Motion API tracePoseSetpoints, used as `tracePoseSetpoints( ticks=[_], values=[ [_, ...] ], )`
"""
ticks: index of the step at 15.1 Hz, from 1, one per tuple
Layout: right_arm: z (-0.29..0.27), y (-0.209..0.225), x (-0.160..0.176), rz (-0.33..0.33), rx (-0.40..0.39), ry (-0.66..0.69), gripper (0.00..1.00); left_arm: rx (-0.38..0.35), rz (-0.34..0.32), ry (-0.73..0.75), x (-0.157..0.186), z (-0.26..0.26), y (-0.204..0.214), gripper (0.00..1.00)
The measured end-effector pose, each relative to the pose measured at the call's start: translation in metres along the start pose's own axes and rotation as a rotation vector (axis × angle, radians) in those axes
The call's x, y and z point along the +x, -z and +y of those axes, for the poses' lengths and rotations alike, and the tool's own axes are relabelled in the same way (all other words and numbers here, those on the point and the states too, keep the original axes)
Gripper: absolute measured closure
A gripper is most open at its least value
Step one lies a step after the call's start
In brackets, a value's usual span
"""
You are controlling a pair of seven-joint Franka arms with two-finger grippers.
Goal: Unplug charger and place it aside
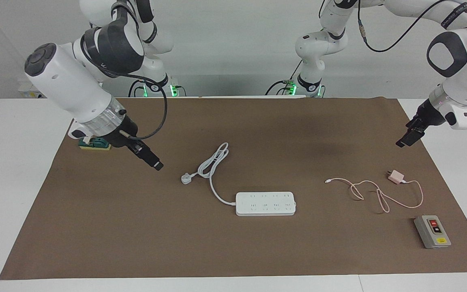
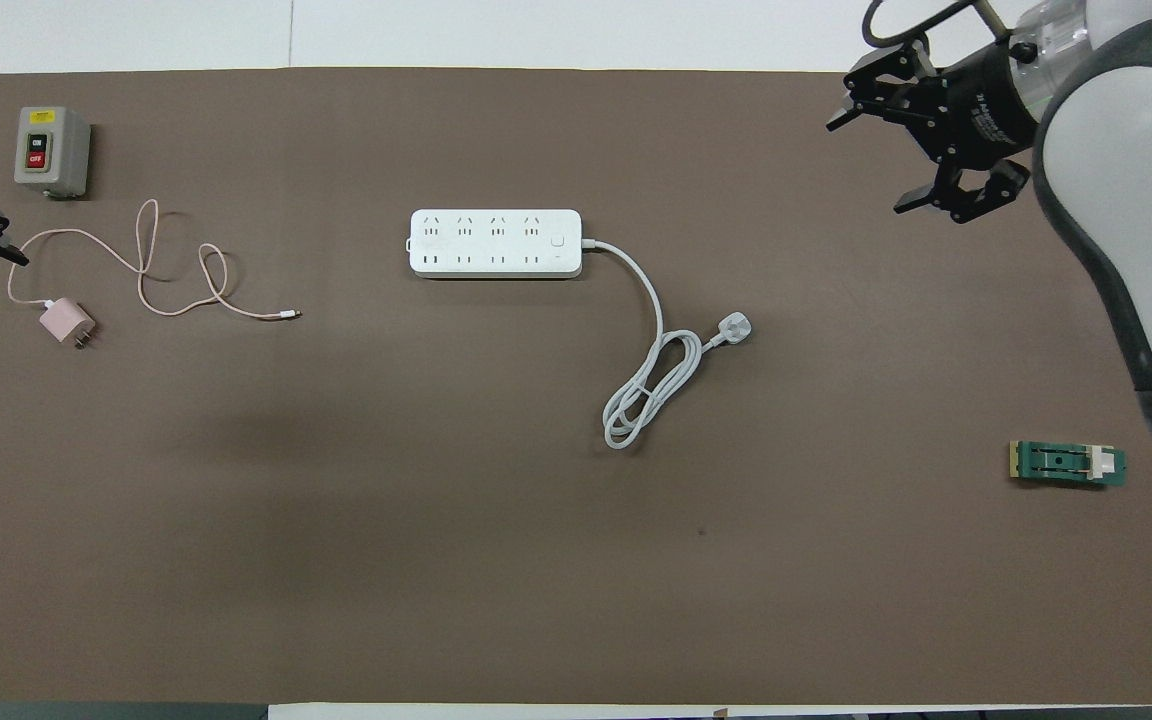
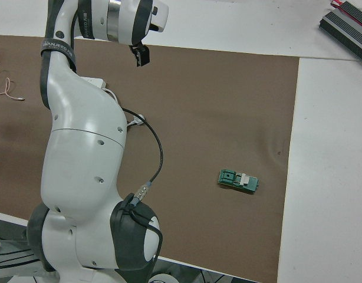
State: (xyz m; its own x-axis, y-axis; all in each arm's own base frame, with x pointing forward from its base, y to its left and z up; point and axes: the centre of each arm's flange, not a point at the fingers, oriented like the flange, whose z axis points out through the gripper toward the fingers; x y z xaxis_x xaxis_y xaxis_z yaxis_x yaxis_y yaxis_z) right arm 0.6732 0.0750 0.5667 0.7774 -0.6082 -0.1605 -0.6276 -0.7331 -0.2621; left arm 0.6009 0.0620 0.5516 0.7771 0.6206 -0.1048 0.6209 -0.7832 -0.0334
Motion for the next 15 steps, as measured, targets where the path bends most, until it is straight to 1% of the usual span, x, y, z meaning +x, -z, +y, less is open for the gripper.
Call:
tracePoseSetpoints(
  ticks=[4, 7, 10, 12, 15],
  values=[
    [0.016, 0.019, 0.003, 0.041, -0.062, 0.228, 0.00, 0.031, -0.051, -0.244, -0.039, 0.031, 0.008, 0.00],
    [0.030, 0.044, -0.001, 0.083, -0.136, 0.421, 0.00, 0.031, -0.057, -0.456, -0.057, 0.038, 0.024, 0.00],
    [0.057, 0.074, -0.005, 0.095, -0.195, 0.593, 0.00, 0.052, -0.105, -0.575, -0.079, 0.048, 0.030, 0.00],
    [0.082, 0.092, -0.010, 0.095, -0.213, 0.667, 0.00, 0.062, -0.112, -0.627, -0.098, 0.062, 0.037, 0.00],
    [0.116, 0.106, -0.023, 0.092, -0.263, 0.687, 0.00, 0.078, -0.081, -0.675, -0.121, 0.065, 0.063, 0.00]
  ],
)
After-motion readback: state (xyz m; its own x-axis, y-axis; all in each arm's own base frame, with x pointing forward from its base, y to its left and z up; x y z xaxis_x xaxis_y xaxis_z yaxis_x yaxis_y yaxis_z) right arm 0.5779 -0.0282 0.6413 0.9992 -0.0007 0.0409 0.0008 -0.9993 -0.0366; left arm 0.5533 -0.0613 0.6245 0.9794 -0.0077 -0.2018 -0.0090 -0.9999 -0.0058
